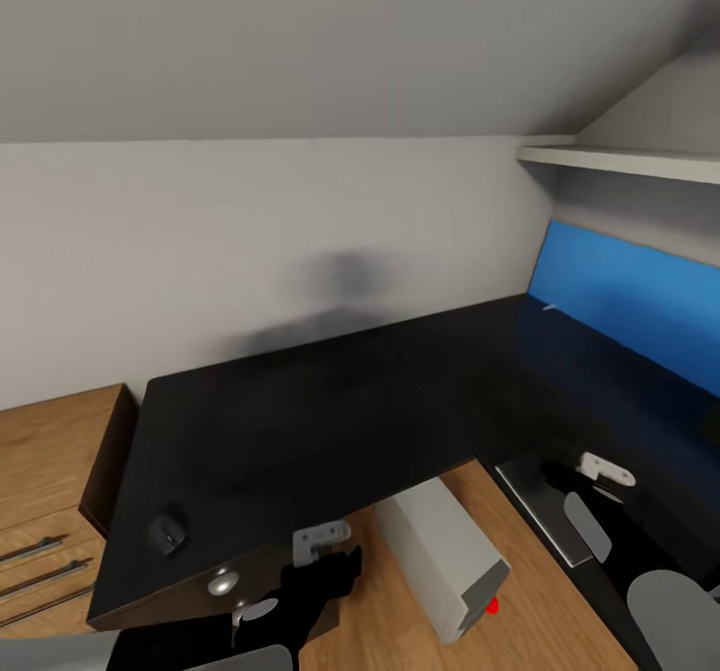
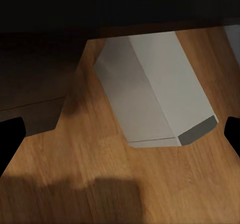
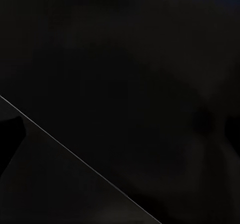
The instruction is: In the bedroom, organize the workspace by keeping the computer under the desk, ensuring the monitor is on the desk, placing the keyboard on the desk next to the monitor, placing the mouse on the desk next to the keyboard, moving the folder from the swivel chair onto the desk next to the mouse, stacking the notebook on top of the folder with the pen on top of the notebook, and positioning the swivel chair next to the desk.
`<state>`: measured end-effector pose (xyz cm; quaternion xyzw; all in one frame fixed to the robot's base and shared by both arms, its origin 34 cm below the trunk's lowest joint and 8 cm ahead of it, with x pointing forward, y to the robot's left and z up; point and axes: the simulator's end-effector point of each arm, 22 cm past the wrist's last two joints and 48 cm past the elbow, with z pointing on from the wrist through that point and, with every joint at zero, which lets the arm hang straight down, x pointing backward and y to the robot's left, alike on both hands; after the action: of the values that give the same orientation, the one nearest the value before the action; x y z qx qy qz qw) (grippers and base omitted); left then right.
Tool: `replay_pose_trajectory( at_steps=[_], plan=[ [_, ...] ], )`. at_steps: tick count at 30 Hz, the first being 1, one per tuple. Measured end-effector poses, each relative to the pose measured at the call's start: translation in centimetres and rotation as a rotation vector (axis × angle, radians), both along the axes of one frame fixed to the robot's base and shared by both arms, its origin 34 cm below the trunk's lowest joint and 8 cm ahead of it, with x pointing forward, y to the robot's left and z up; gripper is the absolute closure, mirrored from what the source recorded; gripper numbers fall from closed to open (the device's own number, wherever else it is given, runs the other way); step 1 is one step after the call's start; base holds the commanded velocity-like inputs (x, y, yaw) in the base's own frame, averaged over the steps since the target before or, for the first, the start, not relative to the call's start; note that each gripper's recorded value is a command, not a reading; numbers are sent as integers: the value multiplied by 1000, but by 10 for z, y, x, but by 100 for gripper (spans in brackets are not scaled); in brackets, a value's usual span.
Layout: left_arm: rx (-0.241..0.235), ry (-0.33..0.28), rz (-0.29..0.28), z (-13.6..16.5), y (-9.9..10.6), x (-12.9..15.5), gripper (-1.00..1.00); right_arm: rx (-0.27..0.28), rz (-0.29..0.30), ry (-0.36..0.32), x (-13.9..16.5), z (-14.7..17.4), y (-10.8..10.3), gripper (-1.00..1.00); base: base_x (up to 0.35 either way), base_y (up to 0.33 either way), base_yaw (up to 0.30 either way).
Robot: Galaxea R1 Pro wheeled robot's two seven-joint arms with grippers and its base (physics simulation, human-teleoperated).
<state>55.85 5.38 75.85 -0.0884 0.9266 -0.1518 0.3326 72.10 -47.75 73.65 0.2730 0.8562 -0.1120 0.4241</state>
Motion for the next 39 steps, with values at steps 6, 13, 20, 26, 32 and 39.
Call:
replay_pose_trajectory(
  at_steps=[6,13,20,26,32,39],
  plan=[
    [0,0,0,-9,0,0,-100,-7,8,-20,6,0,1,-100,0,0,0],
    [0,1,-2,-11,0,0,-100,8,15,-29,9,-1,3,-100,0,0,0],
    [10,5,-5,-16,1,-1,-100,14,25,-33,10,-2,6,-100,-21,1,0],
    [14,6,-6,-18,2,-1,-100,15,29,-33,11,-2,8,-100,-221,48,0],
    [14,6,-6,-18,2,-1,-100,15,29,-33,11,-2,8,-100,-149,76,0],
    [13,7,-6,-18,1,-1,-100,15,30,-33,11,-2,9,-100,-124,78,0]
  ],
)
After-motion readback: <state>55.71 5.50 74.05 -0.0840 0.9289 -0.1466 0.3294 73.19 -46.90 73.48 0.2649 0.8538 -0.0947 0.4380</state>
